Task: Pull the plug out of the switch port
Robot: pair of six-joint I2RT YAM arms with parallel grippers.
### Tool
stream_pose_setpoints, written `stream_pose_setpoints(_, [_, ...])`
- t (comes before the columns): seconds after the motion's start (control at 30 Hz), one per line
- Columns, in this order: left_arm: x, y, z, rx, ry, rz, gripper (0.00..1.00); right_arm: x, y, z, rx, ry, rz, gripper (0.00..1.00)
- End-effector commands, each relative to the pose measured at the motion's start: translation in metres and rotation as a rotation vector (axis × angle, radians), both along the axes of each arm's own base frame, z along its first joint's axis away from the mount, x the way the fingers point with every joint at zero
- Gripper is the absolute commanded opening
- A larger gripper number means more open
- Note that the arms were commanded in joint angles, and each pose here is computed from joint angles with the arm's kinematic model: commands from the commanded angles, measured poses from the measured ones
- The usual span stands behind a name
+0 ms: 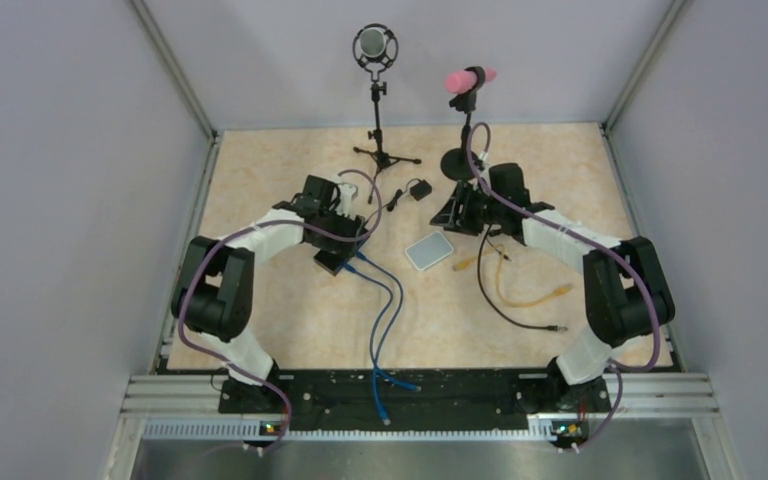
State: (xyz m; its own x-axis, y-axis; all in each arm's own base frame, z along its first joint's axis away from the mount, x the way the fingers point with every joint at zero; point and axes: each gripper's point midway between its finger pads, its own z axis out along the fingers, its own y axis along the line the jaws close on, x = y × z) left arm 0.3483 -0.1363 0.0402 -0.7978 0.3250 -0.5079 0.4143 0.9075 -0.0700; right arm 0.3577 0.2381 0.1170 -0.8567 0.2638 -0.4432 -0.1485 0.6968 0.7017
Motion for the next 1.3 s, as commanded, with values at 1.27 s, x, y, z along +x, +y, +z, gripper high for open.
stream_pose_setpoints(1.27, [0.01, -0.003, -0.008, -0.001, 0.009, -0.008, 0.75, 0.002, 0.013, 0.019, 0.036, -0.047, 0.034, 0.49])
